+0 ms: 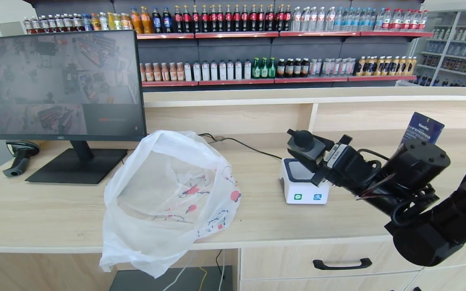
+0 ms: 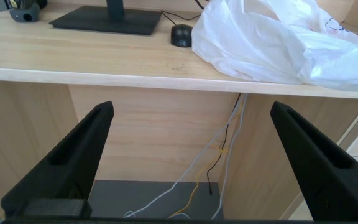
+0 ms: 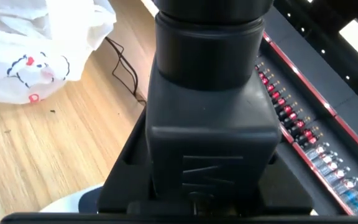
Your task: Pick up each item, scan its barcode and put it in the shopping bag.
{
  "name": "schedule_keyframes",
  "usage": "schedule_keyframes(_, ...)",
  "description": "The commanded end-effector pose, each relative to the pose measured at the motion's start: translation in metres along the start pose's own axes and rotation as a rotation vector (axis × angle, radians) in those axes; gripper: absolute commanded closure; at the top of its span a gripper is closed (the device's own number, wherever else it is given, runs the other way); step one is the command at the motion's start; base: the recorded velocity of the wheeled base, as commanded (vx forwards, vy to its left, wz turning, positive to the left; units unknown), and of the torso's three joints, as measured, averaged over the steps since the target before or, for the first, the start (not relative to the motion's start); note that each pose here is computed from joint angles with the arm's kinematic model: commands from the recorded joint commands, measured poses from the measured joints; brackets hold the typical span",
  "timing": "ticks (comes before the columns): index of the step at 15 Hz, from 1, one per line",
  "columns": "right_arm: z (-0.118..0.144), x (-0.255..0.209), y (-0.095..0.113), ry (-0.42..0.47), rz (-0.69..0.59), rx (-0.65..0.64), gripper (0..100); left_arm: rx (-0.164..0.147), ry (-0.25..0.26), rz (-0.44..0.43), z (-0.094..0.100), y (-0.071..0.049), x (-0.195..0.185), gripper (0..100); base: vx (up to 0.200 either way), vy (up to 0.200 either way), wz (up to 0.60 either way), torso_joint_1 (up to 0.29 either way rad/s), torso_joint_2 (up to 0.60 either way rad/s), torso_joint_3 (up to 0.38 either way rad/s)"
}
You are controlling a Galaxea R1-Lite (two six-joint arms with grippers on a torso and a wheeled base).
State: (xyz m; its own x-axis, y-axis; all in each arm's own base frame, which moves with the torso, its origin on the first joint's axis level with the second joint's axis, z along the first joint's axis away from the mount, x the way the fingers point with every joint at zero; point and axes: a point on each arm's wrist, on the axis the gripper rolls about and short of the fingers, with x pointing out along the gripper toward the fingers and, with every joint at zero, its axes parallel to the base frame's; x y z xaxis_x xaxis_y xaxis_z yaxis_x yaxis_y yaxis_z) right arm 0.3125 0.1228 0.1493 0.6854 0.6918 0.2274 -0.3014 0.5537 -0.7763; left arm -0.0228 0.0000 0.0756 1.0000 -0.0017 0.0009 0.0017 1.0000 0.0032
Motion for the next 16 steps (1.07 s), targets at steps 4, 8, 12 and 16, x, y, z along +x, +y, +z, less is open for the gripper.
schedule_keyframes(4, -0.027, 0.001, -0.003, -0.069, 0.093, -0.059, 100, 0.000, -0.001, 0.000, 0.000, 0.000, 0.000, 0, 0.000, 0.000, 0.00, 0.000, 0.00, 0.000)
schedule_keyframes(8, -0.036, -0.002, -0.001, -0.073, 0.121, -0.085, 100, 0.000, -0.001, 0.000, 0.000, 0.000, 0.000, 0, 0.000, 0.000, 0.00, 0.000, 0.00, 0.000)
schedule_keyframes(12, -0.037, -0.003, 0.003, -0.067, 0.135, -0.091, 100, 0.000, -0.001, 0.000, 0.000, 0.000, 0.000, 0, 0.000, 0.000, 0.00, 0.000, 0.00, 0.000)
schedule_keyframes(16, -0.040, -0.005, 0.007, -0.057, 0.147, -0.089, 100, 0.000, -0.001, 0.000, 0.000, 0.000, 0.000, 0, 0.000, 0.000, 0.00, 0.000, 0.00, 0.000)
